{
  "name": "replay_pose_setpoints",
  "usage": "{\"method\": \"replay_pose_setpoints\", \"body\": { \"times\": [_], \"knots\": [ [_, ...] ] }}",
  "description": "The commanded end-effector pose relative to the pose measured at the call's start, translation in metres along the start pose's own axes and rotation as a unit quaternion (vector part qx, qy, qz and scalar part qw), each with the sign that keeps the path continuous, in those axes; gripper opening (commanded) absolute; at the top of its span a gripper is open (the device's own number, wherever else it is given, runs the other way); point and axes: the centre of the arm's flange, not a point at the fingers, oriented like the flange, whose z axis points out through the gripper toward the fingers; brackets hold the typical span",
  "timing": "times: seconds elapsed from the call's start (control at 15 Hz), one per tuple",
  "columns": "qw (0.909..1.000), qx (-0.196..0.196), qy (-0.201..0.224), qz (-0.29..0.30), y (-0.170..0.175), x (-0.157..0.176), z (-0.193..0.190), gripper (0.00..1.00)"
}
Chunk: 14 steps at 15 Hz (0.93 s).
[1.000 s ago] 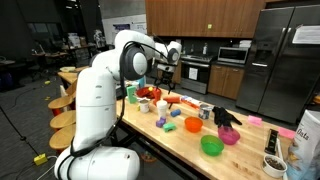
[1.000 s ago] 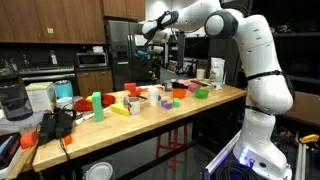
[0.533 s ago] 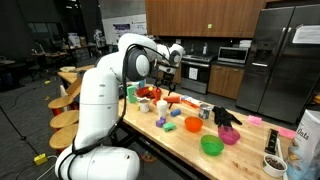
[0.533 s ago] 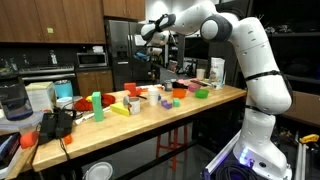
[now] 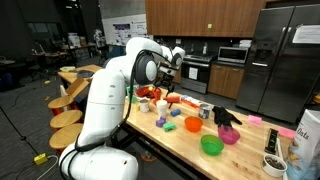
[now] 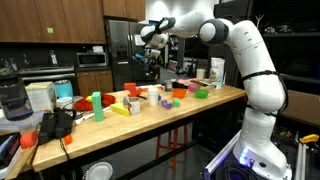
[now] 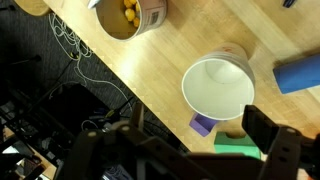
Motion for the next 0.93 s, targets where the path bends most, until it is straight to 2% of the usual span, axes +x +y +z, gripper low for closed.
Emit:
{"method": "replay_pose_setpoints", "body": {
  "times": [0.0, 0.87],
  "knots": [
    [0.9998, -0.019, 0.003, -0.006, -0.007, -0.012, -0.005, 1.00],
    [0.9958, -0.065, 0.033, -0.056, -0.010, -0.032, 0.014, 1.00]
  ]
}}
